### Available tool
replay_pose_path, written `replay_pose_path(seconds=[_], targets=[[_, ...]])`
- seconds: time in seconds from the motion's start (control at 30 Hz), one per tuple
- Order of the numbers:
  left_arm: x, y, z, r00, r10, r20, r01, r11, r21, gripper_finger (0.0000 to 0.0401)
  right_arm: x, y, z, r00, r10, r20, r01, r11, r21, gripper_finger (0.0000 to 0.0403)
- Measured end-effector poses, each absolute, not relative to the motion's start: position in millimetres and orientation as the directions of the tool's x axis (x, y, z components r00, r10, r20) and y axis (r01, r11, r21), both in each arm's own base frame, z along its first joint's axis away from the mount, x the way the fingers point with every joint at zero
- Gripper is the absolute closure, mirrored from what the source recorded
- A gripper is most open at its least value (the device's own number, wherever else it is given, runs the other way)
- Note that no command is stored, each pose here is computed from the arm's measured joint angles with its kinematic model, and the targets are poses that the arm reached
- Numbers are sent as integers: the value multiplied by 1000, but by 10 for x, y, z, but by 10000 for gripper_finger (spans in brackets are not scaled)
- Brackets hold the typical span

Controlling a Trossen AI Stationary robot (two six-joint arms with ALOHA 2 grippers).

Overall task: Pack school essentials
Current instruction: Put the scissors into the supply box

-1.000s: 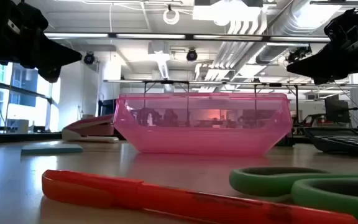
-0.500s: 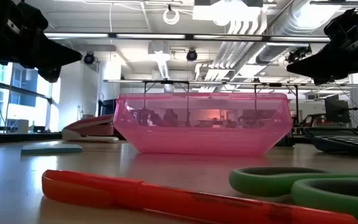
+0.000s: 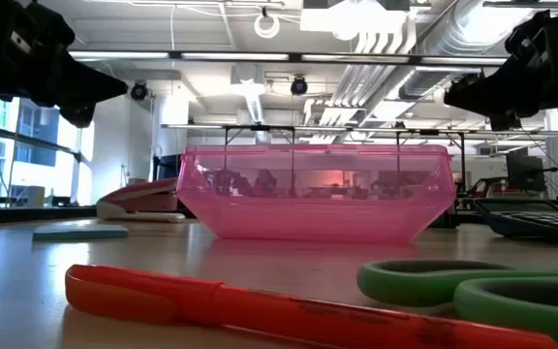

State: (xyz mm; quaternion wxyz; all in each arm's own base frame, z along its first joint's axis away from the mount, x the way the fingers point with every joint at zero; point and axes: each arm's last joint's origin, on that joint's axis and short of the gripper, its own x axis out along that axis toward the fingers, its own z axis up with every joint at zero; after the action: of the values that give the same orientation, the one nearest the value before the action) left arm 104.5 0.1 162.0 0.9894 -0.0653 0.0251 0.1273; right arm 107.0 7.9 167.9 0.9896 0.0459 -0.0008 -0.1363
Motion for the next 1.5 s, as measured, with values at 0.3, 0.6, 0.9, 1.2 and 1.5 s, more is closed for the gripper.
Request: replay_pose_path(seconds=[0.3, 0.6, 0.9, 1.2, 1.5], targets=[[1044, 7, 1632, 962, 269, -53, -270, 963, -19, 396, 1064, 83, 1824, 964, -252, 85, 245, 966, 87, 290], [1045, 10, 1690, 960, 279, 4, -278, 959, -49, 396, 1093, 146, 2424, 997, -49, 53, 46, 997, 58, 272], [1042, 11, 1760, 956, 283, 73, -282, 959, -22, 396, 1499, 247, 2768, 944, 8, -328, 10, 999, 52, 272], [1038, 24, 1760, 943, 326, 72, -325, 945, -21, 396, 1921, 448, 2872, 831, 88, -549, -60, 996, 68, 272], [1036, 29, 1759, 936, 346, 71, -345, 938, -22, 396, 2229, 764, 3053, 796, 132, -591, -136, 990, 39, 272]])
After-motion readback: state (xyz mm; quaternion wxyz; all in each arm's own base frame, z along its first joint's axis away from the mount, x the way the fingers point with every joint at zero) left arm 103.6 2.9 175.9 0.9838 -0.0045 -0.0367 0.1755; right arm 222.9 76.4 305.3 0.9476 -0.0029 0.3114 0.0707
